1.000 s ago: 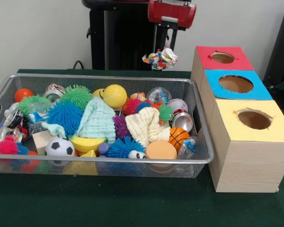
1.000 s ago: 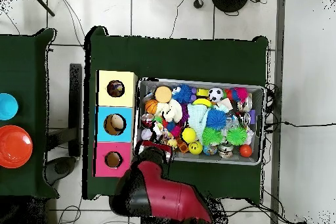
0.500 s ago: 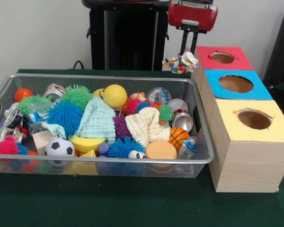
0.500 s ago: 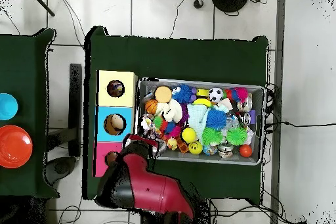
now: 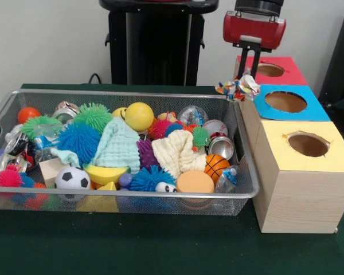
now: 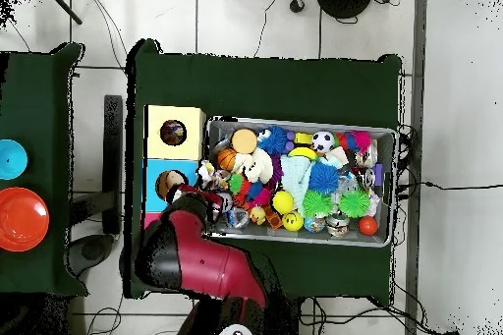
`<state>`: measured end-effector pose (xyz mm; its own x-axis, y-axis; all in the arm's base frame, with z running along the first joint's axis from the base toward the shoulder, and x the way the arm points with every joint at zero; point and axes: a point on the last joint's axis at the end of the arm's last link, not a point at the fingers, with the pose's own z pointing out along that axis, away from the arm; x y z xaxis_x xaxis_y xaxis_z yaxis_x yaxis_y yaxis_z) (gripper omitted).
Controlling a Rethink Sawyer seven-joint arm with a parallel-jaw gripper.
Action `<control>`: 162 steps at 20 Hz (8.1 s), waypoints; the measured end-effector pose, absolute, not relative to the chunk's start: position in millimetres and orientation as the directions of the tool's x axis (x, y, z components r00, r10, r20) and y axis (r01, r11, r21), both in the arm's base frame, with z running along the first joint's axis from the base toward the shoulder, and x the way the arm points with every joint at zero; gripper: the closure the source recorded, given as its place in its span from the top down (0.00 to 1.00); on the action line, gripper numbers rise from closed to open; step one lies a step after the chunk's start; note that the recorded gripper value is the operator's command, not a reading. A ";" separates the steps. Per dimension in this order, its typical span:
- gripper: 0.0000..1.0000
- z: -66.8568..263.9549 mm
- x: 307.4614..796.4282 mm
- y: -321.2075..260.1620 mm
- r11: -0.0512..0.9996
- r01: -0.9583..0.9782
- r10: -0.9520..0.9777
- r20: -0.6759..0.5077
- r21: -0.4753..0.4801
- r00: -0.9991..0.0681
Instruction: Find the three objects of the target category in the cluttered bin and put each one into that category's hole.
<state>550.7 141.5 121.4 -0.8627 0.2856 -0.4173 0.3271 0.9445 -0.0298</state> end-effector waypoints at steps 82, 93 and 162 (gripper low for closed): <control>1.00 137.0 686.4 217.7 0.869 0.495 0.437 -0.492 0.014 -0.753; 0.00 141.0 678.7 217.7 0.860 0.508 0.465 -0.469 0.039 -0.751; 0.00 5.4 485.6 -34.0 0.993 0.111 0.086 -0.367 -0.048 -0.926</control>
